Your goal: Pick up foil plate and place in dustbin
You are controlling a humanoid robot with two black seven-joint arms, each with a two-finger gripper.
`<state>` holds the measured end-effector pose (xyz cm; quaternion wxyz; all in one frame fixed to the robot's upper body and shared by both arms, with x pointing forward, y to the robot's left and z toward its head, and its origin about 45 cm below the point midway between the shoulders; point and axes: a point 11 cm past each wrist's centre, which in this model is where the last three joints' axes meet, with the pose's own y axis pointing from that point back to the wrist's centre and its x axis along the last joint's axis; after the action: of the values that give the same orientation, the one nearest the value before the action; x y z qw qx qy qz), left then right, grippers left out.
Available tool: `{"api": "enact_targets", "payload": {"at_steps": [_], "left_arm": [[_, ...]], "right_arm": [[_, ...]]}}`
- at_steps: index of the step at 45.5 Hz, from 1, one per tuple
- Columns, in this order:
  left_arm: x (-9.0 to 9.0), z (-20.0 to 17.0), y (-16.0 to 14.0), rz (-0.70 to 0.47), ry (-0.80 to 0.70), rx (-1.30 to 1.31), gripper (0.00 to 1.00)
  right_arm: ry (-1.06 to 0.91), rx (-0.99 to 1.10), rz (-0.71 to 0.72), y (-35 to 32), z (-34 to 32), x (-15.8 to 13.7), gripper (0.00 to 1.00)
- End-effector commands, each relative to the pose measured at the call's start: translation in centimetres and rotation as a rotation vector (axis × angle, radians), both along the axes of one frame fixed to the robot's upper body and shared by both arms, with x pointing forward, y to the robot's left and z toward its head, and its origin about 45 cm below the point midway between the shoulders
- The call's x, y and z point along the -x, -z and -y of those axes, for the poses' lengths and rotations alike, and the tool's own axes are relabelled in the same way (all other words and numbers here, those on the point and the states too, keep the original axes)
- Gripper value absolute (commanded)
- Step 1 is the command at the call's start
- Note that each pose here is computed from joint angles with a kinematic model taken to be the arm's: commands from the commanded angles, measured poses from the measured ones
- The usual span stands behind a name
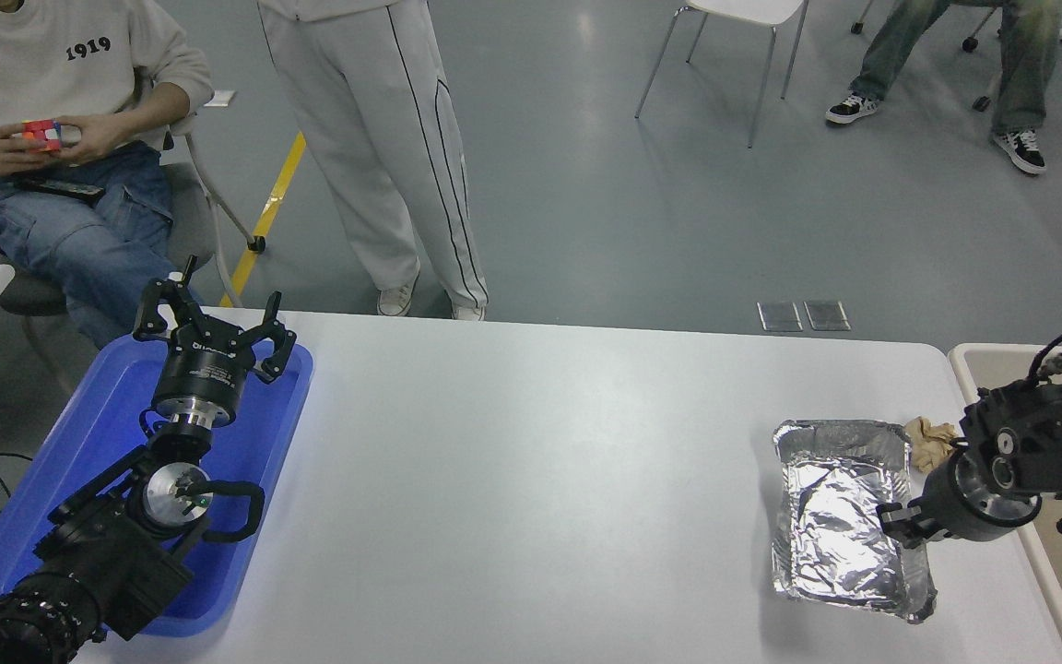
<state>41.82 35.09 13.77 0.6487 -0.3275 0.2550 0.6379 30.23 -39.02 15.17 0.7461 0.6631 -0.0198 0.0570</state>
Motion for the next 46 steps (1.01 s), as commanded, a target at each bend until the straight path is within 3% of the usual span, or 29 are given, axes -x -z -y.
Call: {"api": "enact_targets", "payload": {"at_steps": [1, 16, 28, 46], "left_arm": [[0.0, 0.0, 0.0, 0.0, 0.0, 0.0, 1.0], [0.0, 0.0, 0.0, 0.0, 0.0, 0.0, 1.0], [0.0, 0.0, 0.0, 0.0, 0.0, 0.0, 1.0], [0.0, 0.0, 0.0, 0.0, 0.0, 0.0, 1.0]], "right_arm": [[-0.025, 0.019, -0.049, -4.8, -0.4, 0.4, 0.0], [0.019, 0.04, -0.192, -14.3, -2.9, -0.8, 0.0], [-0.035, 0.082, -0.023, -21.3, -4.9, -3.3, 0.0], [-0.083, 0.076, 0.155, -27.9, -7.4, -4.6, 0.0]]}}
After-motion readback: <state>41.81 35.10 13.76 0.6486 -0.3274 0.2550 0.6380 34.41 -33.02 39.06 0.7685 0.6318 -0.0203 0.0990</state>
